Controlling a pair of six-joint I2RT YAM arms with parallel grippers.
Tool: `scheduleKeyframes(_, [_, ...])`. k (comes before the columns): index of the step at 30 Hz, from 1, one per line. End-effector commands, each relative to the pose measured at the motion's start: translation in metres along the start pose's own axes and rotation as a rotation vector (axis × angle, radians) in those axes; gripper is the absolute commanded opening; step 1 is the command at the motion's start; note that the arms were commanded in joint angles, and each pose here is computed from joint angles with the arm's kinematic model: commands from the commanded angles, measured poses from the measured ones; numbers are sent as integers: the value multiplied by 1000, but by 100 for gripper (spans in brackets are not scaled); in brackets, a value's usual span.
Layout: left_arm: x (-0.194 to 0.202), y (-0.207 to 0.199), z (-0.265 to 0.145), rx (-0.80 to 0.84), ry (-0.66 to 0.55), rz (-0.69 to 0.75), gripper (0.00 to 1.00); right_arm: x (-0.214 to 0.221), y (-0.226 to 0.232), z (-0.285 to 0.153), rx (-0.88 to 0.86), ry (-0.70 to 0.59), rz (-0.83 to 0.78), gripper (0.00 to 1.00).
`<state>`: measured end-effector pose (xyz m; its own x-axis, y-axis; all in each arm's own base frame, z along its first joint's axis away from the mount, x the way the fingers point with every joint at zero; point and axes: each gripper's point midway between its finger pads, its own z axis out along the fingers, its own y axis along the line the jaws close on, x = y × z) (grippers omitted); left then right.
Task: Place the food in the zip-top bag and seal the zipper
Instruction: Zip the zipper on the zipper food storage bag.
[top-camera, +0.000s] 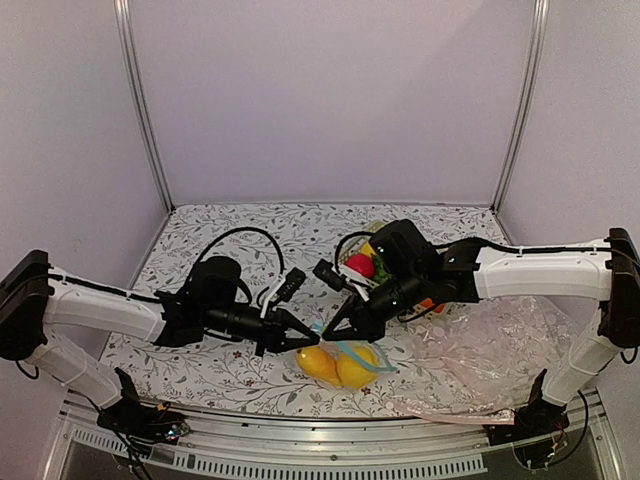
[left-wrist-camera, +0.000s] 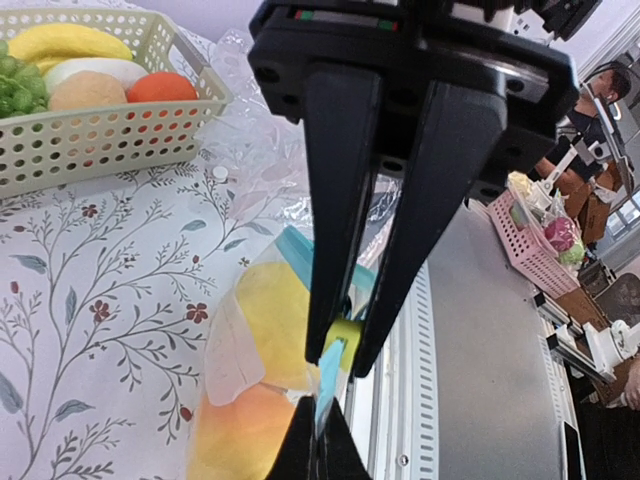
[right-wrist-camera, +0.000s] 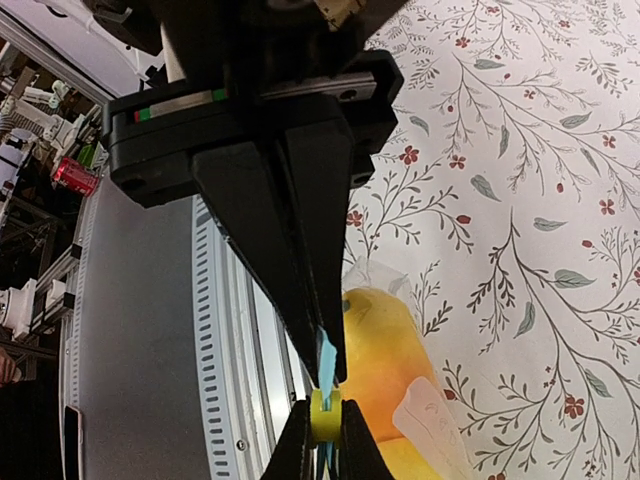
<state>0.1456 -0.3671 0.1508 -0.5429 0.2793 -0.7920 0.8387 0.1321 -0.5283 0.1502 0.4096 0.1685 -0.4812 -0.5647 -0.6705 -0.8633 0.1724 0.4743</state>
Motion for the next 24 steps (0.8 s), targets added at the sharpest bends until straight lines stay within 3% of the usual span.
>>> scheduleKeyframes(1, [-8,7,-13,-27,-47,-11,0,10,-5,-9,37,14,25,2])
scheduleKeyframes(24, [-12,23,-26,-76,-76,-55,0,22,-7,-11,52,36,49,1])
